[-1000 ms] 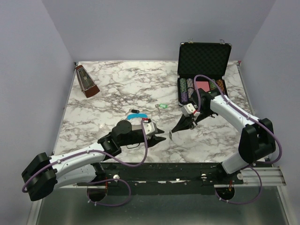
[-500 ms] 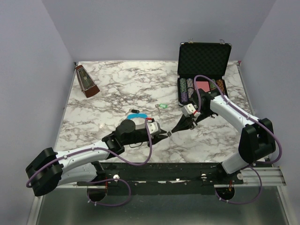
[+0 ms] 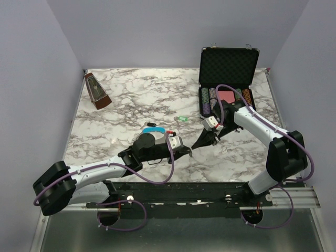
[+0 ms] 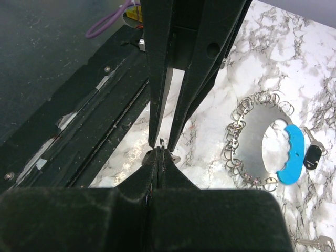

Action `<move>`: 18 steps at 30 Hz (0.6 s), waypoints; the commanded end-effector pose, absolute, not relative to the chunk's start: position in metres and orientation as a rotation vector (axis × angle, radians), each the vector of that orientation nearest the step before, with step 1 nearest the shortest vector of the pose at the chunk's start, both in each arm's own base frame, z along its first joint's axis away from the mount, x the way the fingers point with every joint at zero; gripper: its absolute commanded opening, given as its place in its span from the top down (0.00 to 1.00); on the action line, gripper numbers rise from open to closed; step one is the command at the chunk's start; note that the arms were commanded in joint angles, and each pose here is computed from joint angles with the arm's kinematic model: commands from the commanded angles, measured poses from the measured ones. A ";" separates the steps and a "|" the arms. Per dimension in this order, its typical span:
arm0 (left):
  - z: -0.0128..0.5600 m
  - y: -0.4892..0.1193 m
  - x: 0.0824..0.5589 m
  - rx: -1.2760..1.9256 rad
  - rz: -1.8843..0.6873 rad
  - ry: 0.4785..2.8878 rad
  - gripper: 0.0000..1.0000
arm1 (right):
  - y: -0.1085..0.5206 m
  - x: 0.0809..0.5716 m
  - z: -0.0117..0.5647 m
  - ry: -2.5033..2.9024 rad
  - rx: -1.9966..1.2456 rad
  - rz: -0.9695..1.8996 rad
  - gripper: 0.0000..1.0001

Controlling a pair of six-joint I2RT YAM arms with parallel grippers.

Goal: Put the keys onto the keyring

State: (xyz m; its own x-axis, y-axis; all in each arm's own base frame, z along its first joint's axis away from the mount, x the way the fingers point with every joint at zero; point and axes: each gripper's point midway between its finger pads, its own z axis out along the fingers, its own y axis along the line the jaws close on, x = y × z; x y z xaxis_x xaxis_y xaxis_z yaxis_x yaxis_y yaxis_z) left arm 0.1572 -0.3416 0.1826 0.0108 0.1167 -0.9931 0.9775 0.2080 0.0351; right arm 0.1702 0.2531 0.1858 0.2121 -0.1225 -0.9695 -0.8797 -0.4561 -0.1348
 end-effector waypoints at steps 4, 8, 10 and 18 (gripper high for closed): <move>0.197 -0.351 0.156 1.142 -1.004 1.316 0.81 | 0.253 0.157 0.190 0.989 -1.696 1.410 0.99; 0.194 -0.349 0.157 1.138 -0.990 1.327 0.99 | 0.253 0.156 0.189 0.996 -1.695 1.415 0.99; 0.195 -0.348 0.158 1.129 -0.982 1.329 1.00 | 0.253 0.157 0.188 1.001 -1.697 1.417 0.99; 0.186 -0.339 0.162 1.179 -0.909 1.460 1.00 | 0.252 0.158 0.184 1.040 -1.699 1.434 0.88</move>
State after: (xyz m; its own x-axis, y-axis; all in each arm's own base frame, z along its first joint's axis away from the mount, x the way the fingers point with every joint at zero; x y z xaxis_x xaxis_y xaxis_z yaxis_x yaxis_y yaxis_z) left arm 0.1582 -0.3411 0.1762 -0.0064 0.1482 -0.9889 0.9756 0.2178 0.0263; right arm 0.1704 0.2535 0.1831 0.1910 -0.1295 -0.9730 -0.8832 -0.4552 -0.1128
